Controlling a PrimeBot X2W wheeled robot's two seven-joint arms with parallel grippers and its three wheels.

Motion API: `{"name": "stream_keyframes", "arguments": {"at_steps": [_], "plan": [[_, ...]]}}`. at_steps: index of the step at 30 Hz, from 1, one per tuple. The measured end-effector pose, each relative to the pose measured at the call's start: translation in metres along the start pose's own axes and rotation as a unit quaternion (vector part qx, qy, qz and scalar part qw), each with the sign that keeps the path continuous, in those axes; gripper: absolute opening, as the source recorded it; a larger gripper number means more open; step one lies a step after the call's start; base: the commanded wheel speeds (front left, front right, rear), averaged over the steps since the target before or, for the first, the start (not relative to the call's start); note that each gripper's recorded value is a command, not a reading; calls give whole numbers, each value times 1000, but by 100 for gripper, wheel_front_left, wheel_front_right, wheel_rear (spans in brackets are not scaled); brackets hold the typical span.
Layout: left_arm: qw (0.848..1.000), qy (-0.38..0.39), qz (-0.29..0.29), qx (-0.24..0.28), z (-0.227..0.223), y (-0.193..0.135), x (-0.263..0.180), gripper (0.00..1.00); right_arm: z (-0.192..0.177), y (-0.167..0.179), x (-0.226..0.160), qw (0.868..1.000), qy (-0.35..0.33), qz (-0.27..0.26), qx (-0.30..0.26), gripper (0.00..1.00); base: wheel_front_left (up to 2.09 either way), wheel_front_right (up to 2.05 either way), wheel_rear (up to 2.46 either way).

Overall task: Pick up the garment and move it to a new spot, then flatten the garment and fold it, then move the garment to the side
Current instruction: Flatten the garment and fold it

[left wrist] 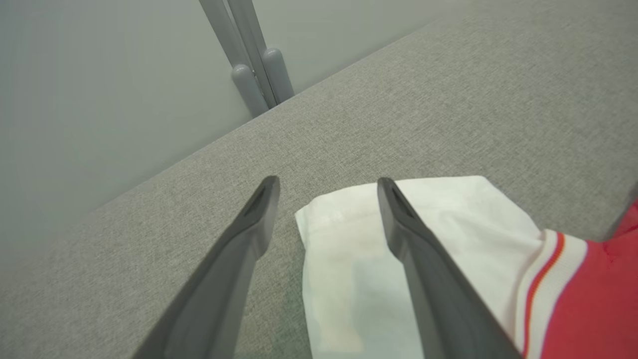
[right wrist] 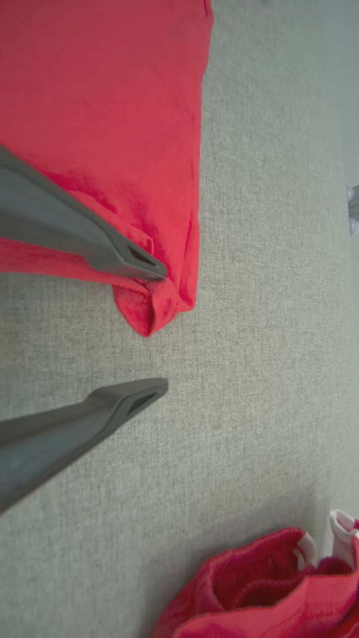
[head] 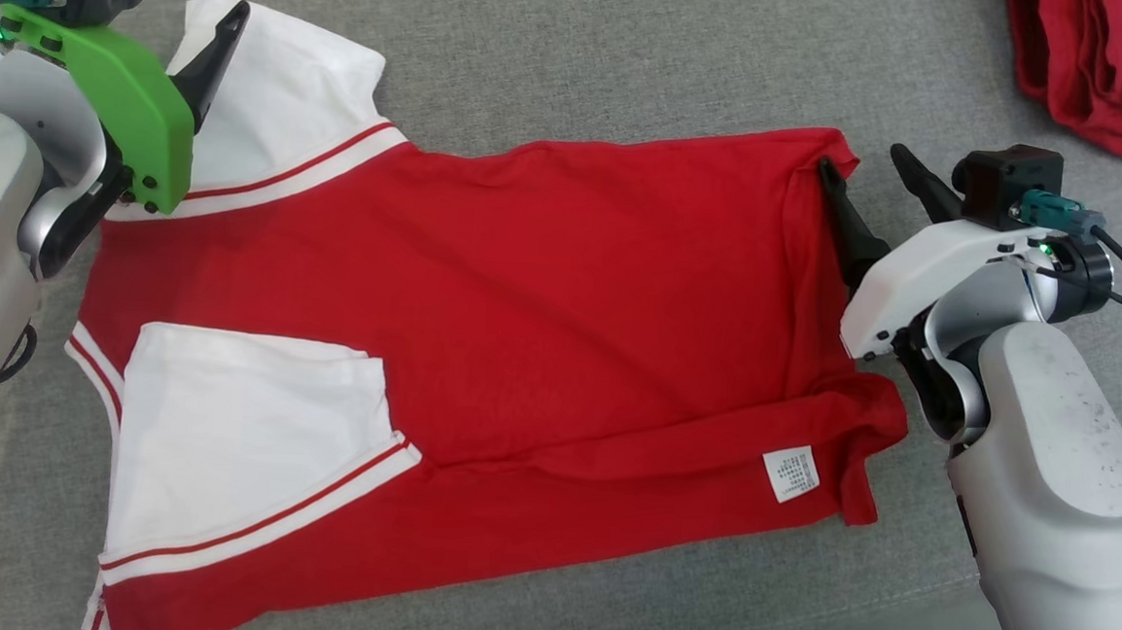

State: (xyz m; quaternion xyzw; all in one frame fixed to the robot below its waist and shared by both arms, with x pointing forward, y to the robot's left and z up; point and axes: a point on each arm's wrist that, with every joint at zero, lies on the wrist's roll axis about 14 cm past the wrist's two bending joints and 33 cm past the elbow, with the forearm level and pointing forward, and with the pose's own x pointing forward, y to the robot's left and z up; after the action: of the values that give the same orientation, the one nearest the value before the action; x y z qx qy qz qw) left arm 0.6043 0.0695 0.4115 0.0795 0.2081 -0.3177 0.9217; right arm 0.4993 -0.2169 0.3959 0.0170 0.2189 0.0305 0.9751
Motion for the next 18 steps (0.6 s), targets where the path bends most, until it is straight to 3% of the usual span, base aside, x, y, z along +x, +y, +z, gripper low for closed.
{"name": "stream_keyframes", "arguments": {"at_steps": [5,16,18], "plan": [[999,46,-10,-13,-32,-3,10,100,-6,1,4,1000,5,2,0,100,0,0,0],[997,71,20,-6,-46,21,21,100,-10,15,14,1000,14,23,-2,100,0,0,0],[997,66,27,-32,-45,22,22,100,-9,18,14,999,14,28,5,100,0,0,0]]}}
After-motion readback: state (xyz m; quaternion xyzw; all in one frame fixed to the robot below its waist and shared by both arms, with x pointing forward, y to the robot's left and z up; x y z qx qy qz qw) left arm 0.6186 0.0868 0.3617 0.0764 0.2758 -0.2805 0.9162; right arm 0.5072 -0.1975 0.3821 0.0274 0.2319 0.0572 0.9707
